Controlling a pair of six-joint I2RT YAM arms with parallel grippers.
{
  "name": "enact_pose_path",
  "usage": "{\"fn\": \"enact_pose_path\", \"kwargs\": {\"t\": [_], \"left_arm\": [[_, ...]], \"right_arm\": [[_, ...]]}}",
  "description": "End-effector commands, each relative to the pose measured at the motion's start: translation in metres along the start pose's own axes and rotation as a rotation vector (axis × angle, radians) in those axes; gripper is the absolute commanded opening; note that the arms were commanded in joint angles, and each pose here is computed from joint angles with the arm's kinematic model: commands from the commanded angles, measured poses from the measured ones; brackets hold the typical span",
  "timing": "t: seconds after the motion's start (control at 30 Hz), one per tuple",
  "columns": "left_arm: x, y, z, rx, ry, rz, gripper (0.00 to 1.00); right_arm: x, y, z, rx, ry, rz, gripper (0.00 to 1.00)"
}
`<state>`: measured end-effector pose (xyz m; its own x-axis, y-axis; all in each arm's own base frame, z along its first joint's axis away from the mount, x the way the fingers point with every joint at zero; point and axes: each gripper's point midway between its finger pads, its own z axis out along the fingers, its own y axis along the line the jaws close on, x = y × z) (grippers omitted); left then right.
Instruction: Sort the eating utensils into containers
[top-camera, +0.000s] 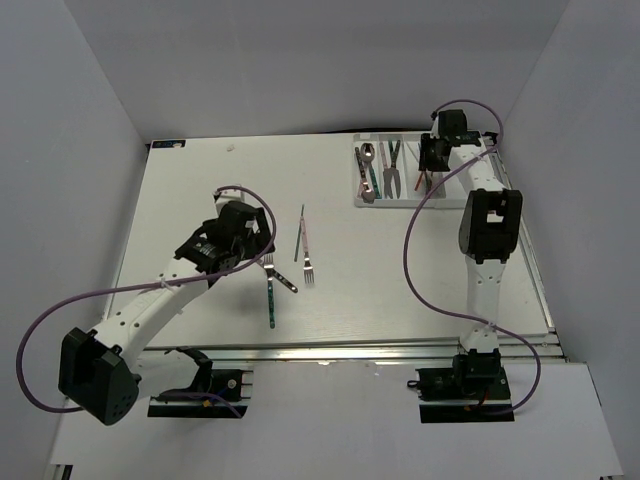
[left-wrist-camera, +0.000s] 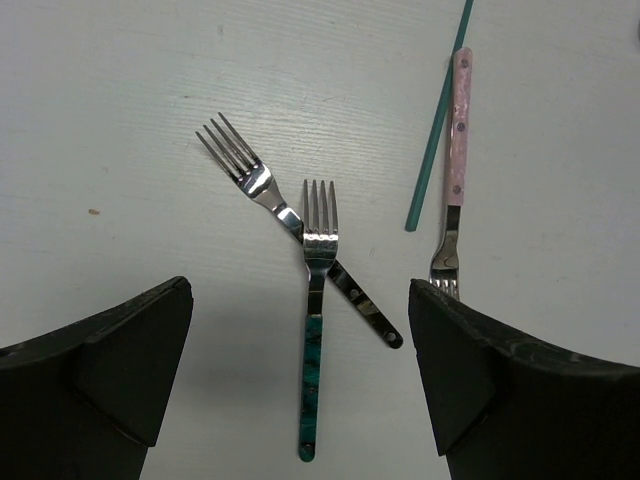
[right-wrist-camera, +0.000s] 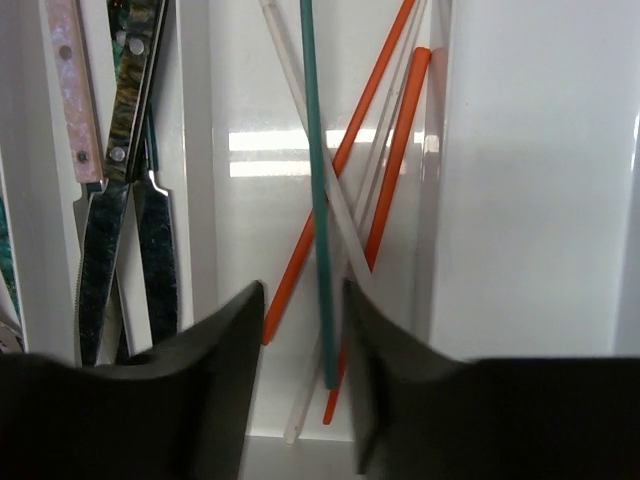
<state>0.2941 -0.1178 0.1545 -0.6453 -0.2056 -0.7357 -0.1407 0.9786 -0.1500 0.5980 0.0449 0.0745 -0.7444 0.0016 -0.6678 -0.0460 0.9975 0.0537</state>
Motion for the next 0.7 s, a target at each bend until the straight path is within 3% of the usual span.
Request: {"fn": "enact_pose_path", "kwargs": {"t": [0.0,0.2,0.27,0.3,0.33,0.37,0.43,0.53,0.67], "left_arm": [[-0.008,-0.012,-0.001,0.053,-0.024,-0.012,0.98],[-0.022,-0.033,0.007,0.099,-0.034,-0.023,0.98],[-0.017,-0.044,0.02,0.115,0.006,-0.013,0.98],[-0.025,-0.054,0.022,0.142,-0.002,-0.016,0.98],[-0.017,-0.06,0.034,0.146,0.037,-0.003,0.98],[-0.017,-0.065,0.04,0.15,0.05,0.008,0.98],[-0.026,-0.079,0.049,0.17,0.056,0.035,0.97],[-0.02,-0.096,0.076,0.167,0.119,0.094,0.88],[-0.006,-0.105,0.103,0.137,0.197,0.156,0.62]], "right_arm": [[-0.018,0.004,-0.021,-0.027,-0.043,-0.014,0.49],[-0.044,0.008,-0.07,-0.031,-0.115,0.011,0.53],[-0.059,0.018,-0.106,-0.072,-0.167,0.027,0.55],[-0.048,0.022,-0.11,-0.079,-0.155,0.033,0.59],[-0.059,0.027,-0.142,-0.089,-0.216,0.042,0.63],[-0.055,0.03,-0.152,-0.098,-0.228,0.048,0.72],[-0.038,0.039,-0.177,-0.14,-0.255,0.073,0.74],[-0.007,0.056,-0.198,-0.225,-0.253,0.088,0.73],[0.023,0.078,-0.211,-0.295,-0.239,0.07,0.72]]}}
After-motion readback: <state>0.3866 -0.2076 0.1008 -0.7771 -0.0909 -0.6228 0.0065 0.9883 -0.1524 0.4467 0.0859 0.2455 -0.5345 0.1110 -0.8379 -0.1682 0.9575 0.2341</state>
